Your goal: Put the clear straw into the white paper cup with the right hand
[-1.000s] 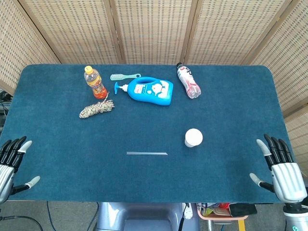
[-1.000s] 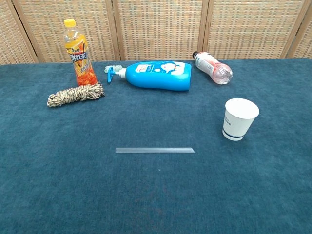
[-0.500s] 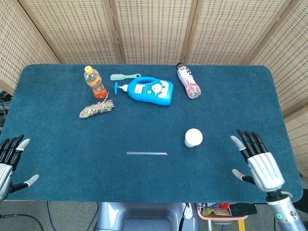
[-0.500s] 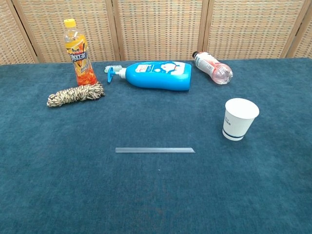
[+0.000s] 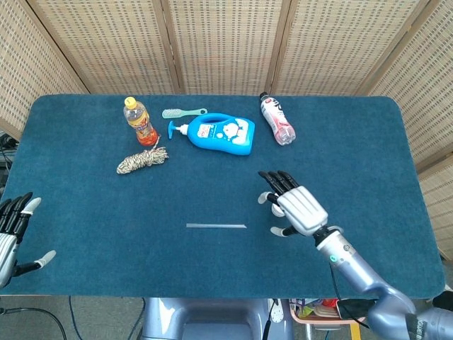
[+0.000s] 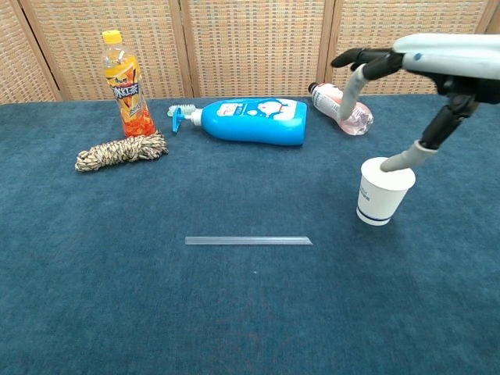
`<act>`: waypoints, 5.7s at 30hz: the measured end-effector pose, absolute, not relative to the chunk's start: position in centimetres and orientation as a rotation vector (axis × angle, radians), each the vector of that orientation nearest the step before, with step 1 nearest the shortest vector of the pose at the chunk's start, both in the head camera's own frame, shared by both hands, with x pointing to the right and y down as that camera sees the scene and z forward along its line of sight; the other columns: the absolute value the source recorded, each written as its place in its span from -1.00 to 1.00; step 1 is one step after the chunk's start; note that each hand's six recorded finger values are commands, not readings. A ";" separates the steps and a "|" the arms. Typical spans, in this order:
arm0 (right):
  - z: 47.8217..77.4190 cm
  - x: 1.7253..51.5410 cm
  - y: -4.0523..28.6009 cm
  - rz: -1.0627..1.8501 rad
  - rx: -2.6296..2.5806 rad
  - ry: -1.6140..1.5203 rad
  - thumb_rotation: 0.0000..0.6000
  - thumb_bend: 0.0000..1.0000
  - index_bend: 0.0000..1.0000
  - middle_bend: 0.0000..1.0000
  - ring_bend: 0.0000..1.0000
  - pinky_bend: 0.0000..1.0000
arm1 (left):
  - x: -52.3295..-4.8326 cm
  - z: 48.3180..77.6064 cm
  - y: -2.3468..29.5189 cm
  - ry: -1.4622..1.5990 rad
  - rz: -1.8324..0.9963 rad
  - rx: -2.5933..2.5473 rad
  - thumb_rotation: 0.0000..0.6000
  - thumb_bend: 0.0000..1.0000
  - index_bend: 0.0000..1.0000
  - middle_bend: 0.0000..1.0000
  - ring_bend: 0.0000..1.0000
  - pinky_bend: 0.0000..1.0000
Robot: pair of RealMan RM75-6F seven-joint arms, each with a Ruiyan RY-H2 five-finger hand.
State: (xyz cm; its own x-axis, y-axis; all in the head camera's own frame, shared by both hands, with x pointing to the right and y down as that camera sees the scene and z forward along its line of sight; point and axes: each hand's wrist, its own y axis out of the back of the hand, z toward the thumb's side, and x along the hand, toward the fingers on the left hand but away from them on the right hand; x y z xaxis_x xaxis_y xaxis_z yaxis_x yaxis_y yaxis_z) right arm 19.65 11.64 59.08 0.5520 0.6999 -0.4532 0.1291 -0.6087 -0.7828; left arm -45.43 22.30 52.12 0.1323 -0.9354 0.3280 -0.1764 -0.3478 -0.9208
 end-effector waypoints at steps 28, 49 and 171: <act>70.2 6.6 16.1 1.280 -2.088 -0.443 1.00 -0.30 -0.16 -1.00 -1.00 -1.00 | -46.0 52.7 21.3 1.114 -1.308 -1.682 1.00 -0.76 -1.00 -1.00 -1.00 -1.00; 73.0 4.5 15.9 1.318 -2.081 -0.481 1.00 -0.25 -0.09 -1.00 -1.00 -1.00 | -46.6 53.1 20.6 1.132 -1.339 -1.674 1.00 -0.76 -1.00 -1.00 -1.00 -1.00; 70.9 22.4 9.1 1.165 -2.542 -1.502 1.00 -0.11 0.30 -0.90 -1.00 -1.00 | -46.1 53.3 20.8 1.117 -1.340 -1.685 1.00 -0.76 -1.00 -1.00 -1.00 -1.00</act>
State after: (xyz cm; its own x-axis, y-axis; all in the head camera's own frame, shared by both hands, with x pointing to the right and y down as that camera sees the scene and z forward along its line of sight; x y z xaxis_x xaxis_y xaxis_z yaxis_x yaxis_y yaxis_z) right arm 22.38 9.15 70.88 0.2829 0.7459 -0.6029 0.7695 -0.5518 -0.3216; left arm -46.12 20.76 53.26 0.0921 -0.9242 0.3707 -0.1986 -0.3819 -0.9026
